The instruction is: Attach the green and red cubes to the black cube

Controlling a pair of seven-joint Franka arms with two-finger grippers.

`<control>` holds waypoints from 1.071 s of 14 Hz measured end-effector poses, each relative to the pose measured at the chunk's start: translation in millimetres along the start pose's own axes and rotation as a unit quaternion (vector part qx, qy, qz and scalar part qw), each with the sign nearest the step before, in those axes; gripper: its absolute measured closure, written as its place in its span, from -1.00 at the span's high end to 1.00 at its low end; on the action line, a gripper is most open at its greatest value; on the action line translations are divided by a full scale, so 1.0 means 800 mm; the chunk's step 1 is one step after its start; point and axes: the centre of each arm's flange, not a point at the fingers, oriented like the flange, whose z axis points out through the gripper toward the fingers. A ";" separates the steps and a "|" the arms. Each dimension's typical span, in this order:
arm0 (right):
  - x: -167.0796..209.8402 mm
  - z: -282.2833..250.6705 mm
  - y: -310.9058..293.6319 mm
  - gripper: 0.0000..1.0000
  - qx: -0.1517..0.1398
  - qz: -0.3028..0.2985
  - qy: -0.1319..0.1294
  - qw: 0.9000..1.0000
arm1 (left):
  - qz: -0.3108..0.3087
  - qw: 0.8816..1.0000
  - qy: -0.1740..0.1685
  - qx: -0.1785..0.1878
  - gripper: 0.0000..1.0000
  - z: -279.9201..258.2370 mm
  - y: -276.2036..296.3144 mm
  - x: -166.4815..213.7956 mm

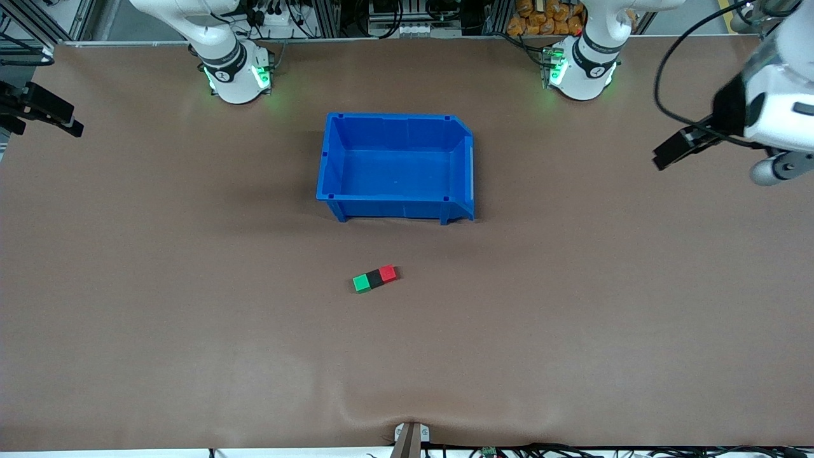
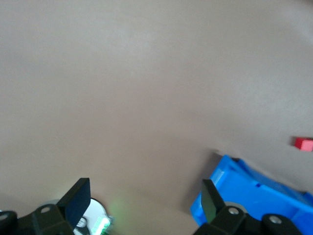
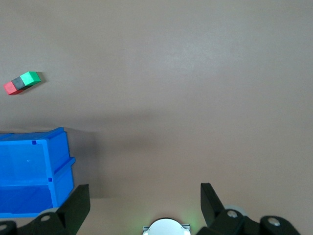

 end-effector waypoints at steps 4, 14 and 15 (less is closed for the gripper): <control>0.000 0.000 0.000 1.00 0.000 0.000 0.000 1.000 | 0.063 0.998 0.002 0.000 1.00 -0.010 -0.060 0.008; 0.000 0.000 0.001 1.00 0.000 0.001 0.000 1.000 | 0.103 0.995 0.001 0.008 1.00 0.017 -0.086 -0.059; 0.000 0.000 0.001 1.00 0.000 0.001 0.000 1.000 | 0.105 0.994 0.000 0.007 1.00 0.018 -0.086 -0.063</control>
